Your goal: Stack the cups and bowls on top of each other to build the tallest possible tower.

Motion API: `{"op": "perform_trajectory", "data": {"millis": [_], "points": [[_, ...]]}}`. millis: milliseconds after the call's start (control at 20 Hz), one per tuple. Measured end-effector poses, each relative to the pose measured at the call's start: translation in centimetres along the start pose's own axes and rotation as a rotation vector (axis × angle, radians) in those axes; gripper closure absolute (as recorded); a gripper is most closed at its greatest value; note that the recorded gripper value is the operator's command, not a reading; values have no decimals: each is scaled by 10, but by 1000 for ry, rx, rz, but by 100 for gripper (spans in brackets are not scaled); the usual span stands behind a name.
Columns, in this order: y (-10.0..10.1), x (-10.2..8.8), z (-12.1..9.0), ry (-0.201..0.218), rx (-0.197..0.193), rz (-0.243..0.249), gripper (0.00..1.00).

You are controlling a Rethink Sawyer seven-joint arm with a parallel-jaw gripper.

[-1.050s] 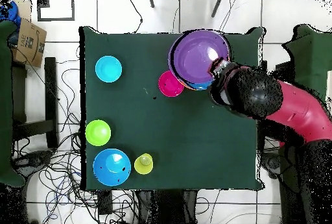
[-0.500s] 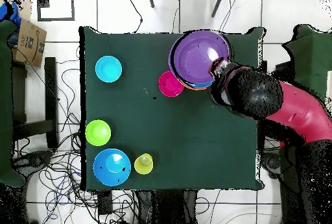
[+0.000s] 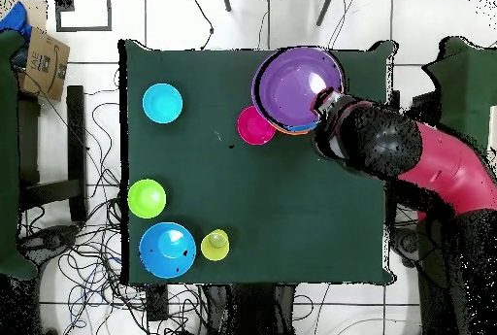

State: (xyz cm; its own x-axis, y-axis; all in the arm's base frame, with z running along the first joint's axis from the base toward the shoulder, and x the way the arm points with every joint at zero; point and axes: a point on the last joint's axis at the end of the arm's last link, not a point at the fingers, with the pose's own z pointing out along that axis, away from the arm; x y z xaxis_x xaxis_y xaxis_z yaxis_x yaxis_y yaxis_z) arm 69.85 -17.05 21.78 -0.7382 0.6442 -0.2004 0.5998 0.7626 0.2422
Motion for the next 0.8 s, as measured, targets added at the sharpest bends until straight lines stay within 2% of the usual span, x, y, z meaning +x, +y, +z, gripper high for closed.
{"op": "perform_trajectory", "data": {"millis": [800], "points": [[-2, 3, 5, 8, 3, -3, 100]]}}
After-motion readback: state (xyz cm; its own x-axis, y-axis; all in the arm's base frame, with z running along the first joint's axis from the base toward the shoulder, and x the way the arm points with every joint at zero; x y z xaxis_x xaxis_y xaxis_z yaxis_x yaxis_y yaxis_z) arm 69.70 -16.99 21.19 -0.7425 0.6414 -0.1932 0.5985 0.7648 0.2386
